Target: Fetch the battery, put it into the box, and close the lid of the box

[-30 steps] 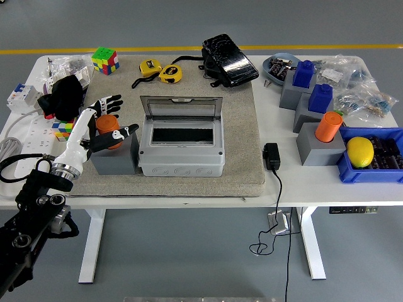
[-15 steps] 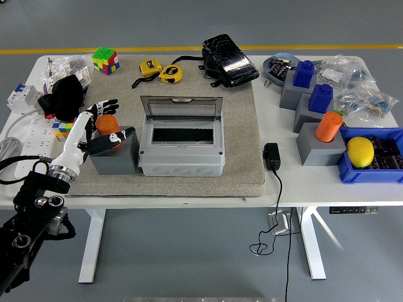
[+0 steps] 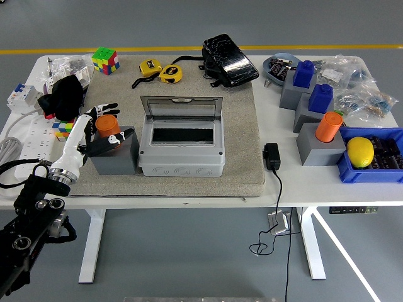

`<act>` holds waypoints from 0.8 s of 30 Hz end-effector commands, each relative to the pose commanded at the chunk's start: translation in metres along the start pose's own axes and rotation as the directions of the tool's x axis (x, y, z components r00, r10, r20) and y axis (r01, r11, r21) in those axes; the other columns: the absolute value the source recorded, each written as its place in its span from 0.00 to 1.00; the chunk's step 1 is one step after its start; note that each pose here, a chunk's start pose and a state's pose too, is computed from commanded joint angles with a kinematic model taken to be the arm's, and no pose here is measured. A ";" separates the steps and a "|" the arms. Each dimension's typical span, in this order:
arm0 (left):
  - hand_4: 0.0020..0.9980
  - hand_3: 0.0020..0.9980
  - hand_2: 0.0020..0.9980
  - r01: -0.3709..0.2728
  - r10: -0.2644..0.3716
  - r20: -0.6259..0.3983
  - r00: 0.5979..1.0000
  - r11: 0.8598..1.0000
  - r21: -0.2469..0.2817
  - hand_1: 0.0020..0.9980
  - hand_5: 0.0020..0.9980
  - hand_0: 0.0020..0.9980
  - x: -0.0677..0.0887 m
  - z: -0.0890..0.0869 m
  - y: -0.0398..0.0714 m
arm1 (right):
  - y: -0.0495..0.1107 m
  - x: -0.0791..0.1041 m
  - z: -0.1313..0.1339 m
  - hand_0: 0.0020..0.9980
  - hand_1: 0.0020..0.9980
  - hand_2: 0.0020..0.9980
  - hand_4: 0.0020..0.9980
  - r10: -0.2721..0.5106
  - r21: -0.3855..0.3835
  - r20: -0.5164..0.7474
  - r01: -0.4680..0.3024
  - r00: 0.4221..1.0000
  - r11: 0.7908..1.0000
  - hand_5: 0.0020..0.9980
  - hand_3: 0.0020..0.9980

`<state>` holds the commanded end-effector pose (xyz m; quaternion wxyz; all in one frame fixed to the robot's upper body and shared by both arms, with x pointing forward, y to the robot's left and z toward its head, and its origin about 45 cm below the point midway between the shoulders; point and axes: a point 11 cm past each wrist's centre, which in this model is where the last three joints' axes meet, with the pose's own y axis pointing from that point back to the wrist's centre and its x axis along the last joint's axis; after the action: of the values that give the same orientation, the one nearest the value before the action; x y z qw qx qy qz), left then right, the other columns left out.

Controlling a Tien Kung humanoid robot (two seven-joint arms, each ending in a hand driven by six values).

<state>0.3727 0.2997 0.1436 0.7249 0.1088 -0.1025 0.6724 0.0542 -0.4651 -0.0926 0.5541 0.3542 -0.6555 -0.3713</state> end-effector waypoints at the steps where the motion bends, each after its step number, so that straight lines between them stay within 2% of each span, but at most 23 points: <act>1: 1.00 0.75 0.74 0.000 0.000 0.000 1.000 1.000 0.001 0.74 0.27 0.65 0.000 0.000 0.000 | 0.000 0.000 0.000 0.85 0.84 0.82 1.00 0.000 0.000 0.001 0.000 1.000 1.000 1.00 0.87; 3: 1.00 0.75 0.74 -0.002 0.002 0.000 1.000 1.000 0.002 0.74 0.27 0.65 0.000 -0.001 0.000 | 0.000 0.000 0.000 0.85 0.84 0.82 1.00 0.000 0.000 0.001 0.000 1.000 1.000 1.00 0.87; 4: 1.00 0.73 0.71 -0.003 0.003 0.001 1.000 1.000 0.002 0.71 0.23 0.61 -0.001 -0.001 0.000 | 0.000 0.000 0.000 0.85 0.84 0.82 1.00 0.001 0.000 0.002 -0.001 1.000 1.000 1.00 0.87; 9: 1.00 0.73 0.71 -0.005 0.005 0.002 1.000 1.000 0.001 0.71 0.23 0.61 -0.002 -0.001 0.001 | 0.000 0.001 0.000 0.85 0.84 0.82 1.00 0.002 -0.001 0.004 -0.002 1.000 1.000 1.00 0.87; 10: 1.00 0.70 0.69 -0.006 0.006 0.003 1.000 1.000 0.002 0.68 0.11 0.56 -0.001 -0.001 0.001 | 0.000 0.001 0.000 0.85 0.84 0.82 1.00 0.002 -0.001 0.004 -0.002 1.000 1.000 1.00 0.87; 15: 1.00 0.70 0.69 -0.015 0.015 0.002 1.000 1.000 0.000 0.68 0.11 0.56 -0.001 0.000 0.000 | 0.000 0.001 -0.001 0.85 0.84 0.82 1.00 0.001 0.000 0.005 -0.001 1.000 1.000 1.00 0.87; 16: 1.00 0.69 0.68 -0.018 0.018 0.003 1.000 1.000 -0.001 0.67 0.07 0.54 -0.001 0.000 0.000 | 0.000 0.000 -0.001 0.85 0.85 0.82 1.00 0.001 0.001 0.005 -0.001 1.000 1.000 1.00 0.87; 22: 1.00 0.69 0.68 -0.031 0.031 0.004 1.000 0.999 -0.010 0.67 0.07 0.54 0.001 0.003 -0.001 | 0.000 0.000 -0.002 0.85 0.85 0.82 1.00 0.001 0.002 0.006 -0.001 1.000 1.000 1.00 0.87; 23: 1.00 0.69 0.67 -0.031 0.031 0.005 1.000 0.999 -0.010 0.66 0.03 0.53 0.001 0.003 -0.001 | 0.000 0.000 -0.002 0.85 0.85 0.82 1.00 0.001 0.002 0.006 -0.001 1.000 1.000 1.00 0.87; 24: 1.00 0.69 0.67 -0.031 0.031 0.006 0.999 0.999 -0.010 0.66 0.03 0.53 0.001 0.003 -0.001 | 0.000 0.000 -0.002 0.85 0.85 0.82 1.00 0.001 0.002 0.007 -0.001 1.000 1.000 1.00 0.87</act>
<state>0.3737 0.2997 0.1468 0.7146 0.1054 -0.1098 0.6828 0.0560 -0.4656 -0.0922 0.5518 0.3530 -0.6579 -0.3716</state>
